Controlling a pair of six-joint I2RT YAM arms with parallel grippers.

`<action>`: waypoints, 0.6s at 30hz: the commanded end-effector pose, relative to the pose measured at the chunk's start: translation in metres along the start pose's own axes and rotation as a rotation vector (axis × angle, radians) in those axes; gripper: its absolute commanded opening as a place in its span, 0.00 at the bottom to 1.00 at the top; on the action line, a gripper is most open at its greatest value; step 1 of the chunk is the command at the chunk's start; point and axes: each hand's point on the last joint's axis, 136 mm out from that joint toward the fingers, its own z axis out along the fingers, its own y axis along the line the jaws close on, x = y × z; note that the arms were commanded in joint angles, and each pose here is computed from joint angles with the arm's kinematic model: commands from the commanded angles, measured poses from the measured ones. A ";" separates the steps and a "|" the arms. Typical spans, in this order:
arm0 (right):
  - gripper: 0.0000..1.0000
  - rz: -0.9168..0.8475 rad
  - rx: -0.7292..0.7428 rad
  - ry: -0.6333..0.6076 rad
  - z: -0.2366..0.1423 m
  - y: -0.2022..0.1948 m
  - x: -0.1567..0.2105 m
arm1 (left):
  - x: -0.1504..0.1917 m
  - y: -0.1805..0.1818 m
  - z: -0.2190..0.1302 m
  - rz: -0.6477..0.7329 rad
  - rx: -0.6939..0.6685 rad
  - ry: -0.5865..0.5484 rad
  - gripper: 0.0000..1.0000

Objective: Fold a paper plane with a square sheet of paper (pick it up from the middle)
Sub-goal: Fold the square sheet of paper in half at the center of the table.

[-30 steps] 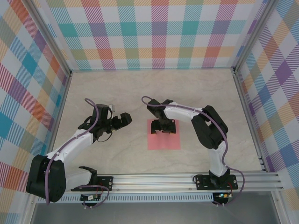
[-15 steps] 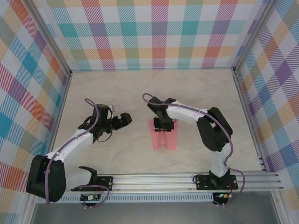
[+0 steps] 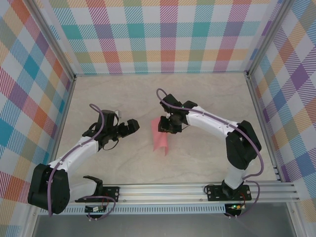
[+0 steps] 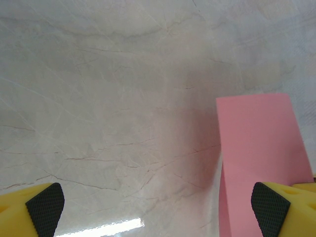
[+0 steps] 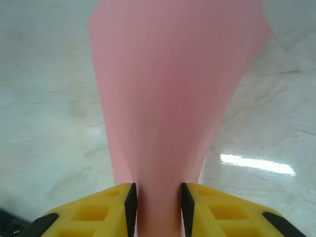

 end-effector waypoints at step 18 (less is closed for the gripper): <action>0.50 0.272 -0.185 -0.010 0.006 -0.076 0.009 | 0.011 -0.060 0.023 0.022 0.153 0.096 1.00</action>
